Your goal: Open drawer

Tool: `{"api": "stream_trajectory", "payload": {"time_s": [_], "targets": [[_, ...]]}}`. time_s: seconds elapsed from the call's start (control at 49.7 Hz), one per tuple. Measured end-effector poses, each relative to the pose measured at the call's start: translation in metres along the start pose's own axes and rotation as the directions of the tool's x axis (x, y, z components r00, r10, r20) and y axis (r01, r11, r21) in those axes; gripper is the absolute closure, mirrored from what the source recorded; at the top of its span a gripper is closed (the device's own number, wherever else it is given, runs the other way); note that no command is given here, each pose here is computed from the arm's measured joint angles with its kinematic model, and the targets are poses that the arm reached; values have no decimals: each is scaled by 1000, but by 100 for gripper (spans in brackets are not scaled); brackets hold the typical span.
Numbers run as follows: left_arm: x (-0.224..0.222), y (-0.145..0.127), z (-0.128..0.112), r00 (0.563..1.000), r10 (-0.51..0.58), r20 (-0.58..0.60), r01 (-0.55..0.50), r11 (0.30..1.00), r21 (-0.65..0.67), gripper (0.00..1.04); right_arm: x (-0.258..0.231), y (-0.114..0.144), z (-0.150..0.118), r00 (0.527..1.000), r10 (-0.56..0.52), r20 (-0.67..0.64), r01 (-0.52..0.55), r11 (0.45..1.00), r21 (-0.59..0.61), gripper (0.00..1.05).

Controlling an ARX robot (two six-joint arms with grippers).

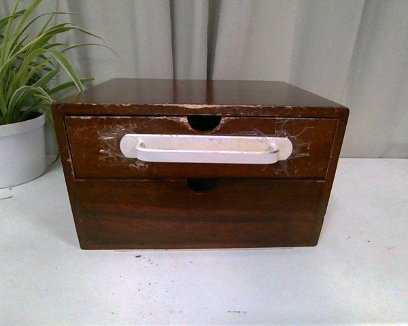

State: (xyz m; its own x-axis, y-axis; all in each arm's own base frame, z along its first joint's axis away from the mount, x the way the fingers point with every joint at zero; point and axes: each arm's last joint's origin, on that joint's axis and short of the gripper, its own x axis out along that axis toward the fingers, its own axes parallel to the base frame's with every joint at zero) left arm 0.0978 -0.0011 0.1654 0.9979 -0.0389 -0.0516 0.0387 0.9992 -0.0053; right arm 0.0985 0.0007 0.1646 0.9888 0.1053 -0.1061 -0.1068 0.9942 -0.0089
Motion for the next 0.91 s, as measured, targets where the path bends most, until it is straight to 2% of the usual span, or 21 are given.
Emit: {"api": "stream_trajectory", "payload": {"time_s": [0.08, 0.261, 0.322, 0.443, 0.503, 0.664, 0.825, 0.905], "targets": [[6, -2, 10, 996, -81, -33, 81, 997, -6, 6, 7, 1, 13, 992, 102, -71, -106, 993, -58, 9], [29, -16, 51, 954, -299, -33, 301, 944, 134, 6, 36, -1, 51, 967, 183, -177, -222, 947, -233, 9], [46, -25, 65, 916, -390, -92, 401, 890, 218, 6, 54, 2, 65, 952, 214, -221, -275, 914, -300, 9], [77, -40, 80, 848, -497, -183, 529, 774, 347, 6, 84, 12, 88, 923, 273, -272, -364, 847, -386, 9], [101, -54, 91, 794, -569, -212, 597, 670, 441, 6, 105, 21, 105, 900, 311, -305, -423, 792, -440, 9], [150, -78, 111, 746, -602, -284, 641, 537, 549, 6, 147, 42, 120, 850, 367, -378, -522, 684, -510, 9], [181, -93, 114, 701, -609, -371, 686, 432, 585, 6, 174, 59, 122, 798, 404, -446, -600, 592, -538, 9], [195, -97, 112, 673, -604, -427, 712, 373, 595, 6, 187, 71, 123, 756, 432, -492, -654, 535, -535, 9]]}}
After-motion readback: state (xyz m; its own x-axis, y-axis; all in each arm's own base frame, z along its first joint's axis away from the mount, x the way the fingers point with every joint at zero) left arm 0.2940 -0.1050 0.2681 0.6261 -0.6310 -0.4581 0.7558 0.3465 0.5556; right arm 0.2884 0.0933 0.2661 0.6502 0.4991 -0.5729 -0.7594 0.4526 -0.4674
